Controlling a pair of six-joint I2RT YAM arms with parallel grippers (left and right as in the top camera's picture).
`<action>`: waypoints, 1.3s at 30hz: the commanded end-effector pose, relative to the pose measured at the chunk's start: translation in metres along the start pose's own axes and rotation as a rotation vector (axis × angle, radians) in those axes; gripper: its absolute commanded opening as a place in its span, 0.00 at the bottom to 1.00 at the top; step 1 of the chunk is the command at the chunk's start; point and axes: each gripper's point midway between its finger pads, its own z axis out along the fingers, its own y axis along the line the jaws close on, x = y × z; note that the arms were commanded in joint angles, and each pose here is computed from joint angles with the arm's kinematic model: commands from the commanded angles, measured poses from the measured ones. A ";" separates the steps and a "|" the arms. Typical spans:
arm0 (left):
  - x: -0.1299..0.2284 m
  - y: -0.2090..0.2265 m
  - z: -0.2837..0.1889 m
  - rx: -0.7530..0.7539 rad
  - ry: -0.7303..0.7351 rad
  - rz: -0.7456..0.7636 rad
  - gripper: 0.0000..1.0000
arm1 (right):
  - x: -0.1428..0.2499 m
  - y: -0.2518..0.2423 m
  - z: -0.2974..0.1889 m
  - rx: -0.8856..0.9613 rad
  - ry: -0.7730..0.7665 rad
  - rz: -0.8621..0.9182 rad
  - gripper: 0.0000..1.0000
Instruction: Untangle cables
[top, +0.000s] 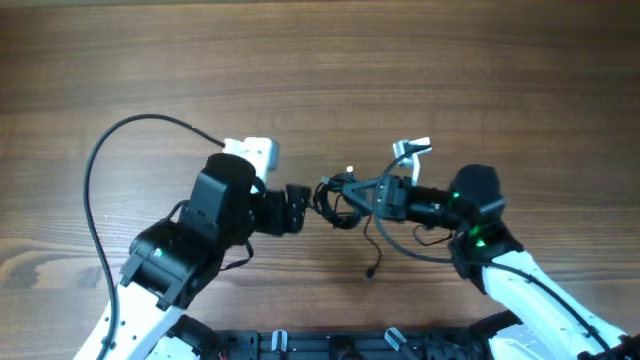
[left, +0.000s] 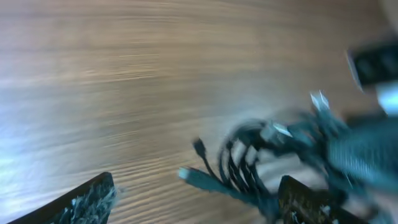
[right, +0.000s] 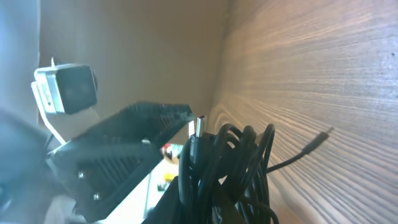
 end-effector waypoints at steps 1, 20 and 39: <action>0.009 -0.035 -0.013 0.218 0.027 0.251 0.86 | 0.005 0.019 -0.015 -0.091 0.093 -0.133 0.04; 0.011 -0.049 0.024 0.315 0.106 0.280 0.78 | 0.010 0.025 -0.024 -0.119 0.146 -0.077 0.04; 0.022 -0.067 0.043 0.449 0.187 0.260 0.15 | 0.005 0.024 -0.023 -0.109 0.122 -0.033 0.04</action>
